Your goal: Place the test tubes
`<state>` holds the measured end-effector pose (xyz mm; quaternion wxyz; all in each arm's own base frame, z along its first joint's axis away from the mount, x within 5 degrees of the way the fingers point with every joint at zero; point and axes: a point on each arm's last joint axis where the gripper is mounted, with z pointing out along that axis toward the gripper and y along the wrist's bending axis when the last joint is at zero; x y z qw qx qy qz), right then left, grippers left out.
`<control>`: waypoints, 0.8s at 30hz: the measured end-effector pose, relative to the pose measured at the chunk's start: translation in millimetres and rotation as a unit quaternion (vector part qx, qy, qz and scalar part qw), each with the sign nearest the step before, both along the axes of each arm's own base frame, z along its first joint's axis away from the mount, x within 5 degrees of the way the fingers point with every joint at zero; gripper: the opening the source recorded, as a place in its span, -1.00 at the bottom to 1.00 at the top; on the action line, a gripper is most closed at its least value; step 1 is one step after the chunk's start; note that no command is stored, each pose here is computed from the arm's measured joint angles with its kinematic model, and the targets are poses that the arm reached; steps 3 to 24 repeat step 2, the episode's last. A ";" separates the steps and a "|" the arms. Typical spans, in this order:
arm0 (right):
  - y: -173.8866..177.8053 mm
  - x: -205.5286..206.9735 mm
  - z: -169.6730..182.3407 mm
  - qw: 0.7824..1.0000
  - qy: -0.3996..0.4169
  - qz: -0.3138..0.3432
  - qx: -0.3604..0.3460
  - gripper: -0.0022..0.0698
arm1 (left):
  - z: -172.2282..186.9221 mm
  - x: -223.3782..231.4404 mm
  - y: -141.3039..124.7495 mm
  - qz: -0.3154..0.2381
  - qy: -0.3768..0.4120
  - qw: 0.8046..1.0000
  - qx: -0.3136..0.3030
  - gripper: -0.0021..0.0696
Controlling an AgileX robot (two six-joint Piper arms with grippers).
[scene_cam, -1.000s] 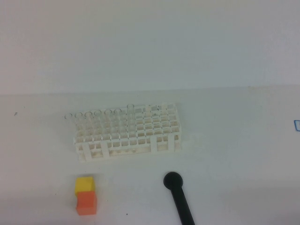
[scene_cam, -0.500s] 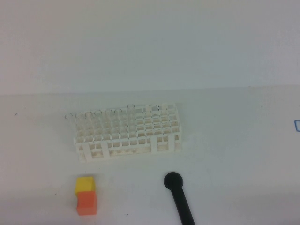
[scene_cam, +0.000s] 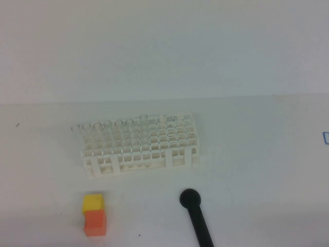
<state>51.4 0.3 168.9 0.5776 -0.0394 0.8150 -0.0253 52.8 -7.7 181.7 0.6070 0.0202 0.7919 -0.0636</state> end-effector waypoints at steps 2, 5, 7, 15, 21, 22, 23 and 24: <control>0.0 0.0 0.0 1.000 0.000 0.000 0.000 -0.94 | 0.0 0.0 0.0 0.000 0.000 1.000 0.000 -0.95; 0.0 0.0 0.0 1.000 0.000 0.000 0.000 -0.94 | 0.0 0.0 0.0 0.000 0.000 1.000 0.000 -0.95; 0.0 0.0 0.0 1.000 0.000 0.000 0.000 -0.94 | 0.0 0.0 0.0 0.000 0.000 1.000 0.000 -0.95; 0.0 0.0 0.0 1.000 0.000 0.000 0.000 -0.94 | 0.0 0.0 0.0 0.000 0.000 1.000 0.000 -0.95; 0.0 0.0 0.0 1.000 0.000 0.000 0.000 -0.94 | 0.0 0.0 0.0 0.000 0.000 1.000 0.000 -0.95; 0.0 0.0 0.0 1.000 0.000 0.000 0.000 -0.94 | 0.0 0.0 0.0 0.000 0.000 1.000 0.000 -0.95; 0.0 0.0 0.0 1.000 0.000 0.000 0.000 -0.94 | 0.0 0.0 0.0 0.000 0.000 1.000 0.000 -0.95; 0.0 0.0 0.0 1.000 0.000 0.000 0.000 -0.94 | 0.0 0.0 0.0 0.000 0.000 1.000 0.000 -0.95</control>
